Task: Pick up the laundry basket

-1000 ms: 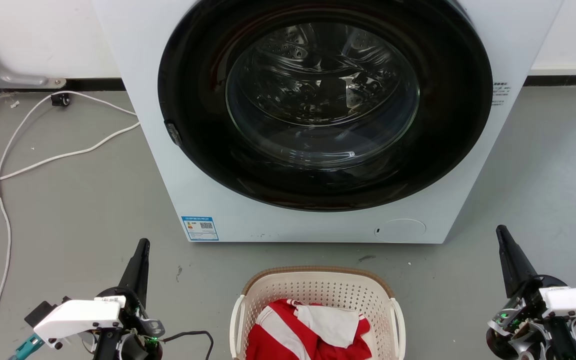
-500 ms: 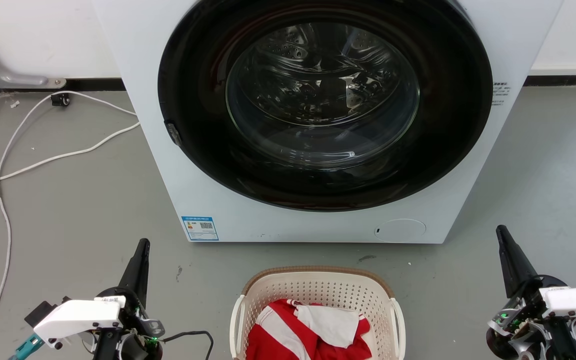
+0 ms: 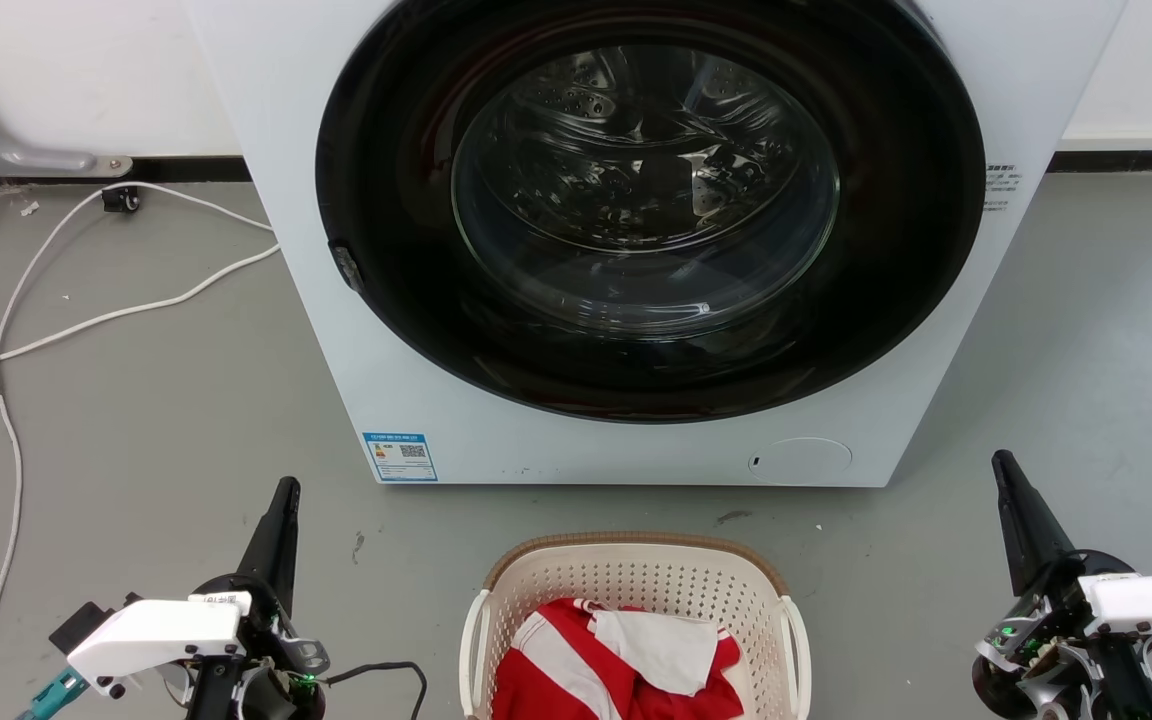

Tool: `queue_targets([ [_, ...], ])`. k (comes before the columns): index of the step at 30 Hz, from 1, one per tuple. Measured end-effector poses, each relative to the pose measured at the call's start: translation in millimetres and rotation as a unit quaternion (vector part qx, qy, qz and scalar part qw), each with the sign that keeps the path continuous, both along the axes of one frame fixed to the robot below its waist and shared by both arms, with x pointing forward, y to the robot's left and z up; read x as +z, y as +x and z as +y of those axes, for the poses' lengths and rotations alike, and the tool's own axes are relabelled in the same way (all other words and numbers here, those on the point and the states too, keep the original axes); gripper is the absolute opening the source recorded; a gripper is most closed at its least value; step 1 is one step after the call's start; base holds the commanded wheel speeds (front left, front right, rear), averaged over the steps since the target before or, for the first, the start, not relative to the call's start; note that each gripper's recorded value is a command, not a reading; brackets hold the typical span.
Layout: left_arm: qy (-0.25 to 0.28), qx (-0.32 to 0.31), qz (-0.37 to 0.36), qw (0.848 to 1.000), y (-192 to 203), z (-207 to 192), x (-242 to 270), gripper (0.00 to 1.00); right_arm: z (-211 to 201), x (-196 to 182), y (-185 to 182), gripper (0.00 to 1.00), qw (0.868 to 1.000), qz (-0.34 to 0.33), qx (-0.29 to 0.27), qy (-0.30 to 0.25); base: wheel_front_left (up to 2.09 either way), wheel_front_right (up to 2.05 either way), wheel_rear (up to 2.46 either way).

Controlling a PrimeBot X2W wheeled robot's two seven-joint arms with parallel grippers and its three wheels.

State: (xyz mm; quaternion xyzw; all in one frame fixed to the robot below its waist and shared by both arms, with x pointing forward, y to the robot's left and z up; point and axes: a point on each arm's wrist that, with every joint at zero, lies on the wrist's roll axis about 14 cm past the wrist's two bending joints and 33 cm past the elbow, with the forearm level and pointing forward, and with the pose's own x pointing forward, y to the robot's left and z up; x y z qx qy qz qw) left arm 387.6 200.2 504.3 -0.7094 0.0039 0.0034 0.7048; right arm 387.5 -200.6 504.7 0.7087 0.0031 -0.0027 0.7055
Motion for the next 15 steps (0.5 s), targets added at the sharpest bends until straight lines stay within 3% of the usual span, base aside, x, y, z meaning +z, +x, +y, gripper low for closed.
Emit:
queue_targets([
  [15, 0.0, 0.0, 0.0, 1.0, 0.0, -0.1, -0.1, 0.0, 0.0, 0.0, 0.0, 0.0, 1.0, 0.0, 0.0, 0.0, 0.0, 0.0, 0.0],
])
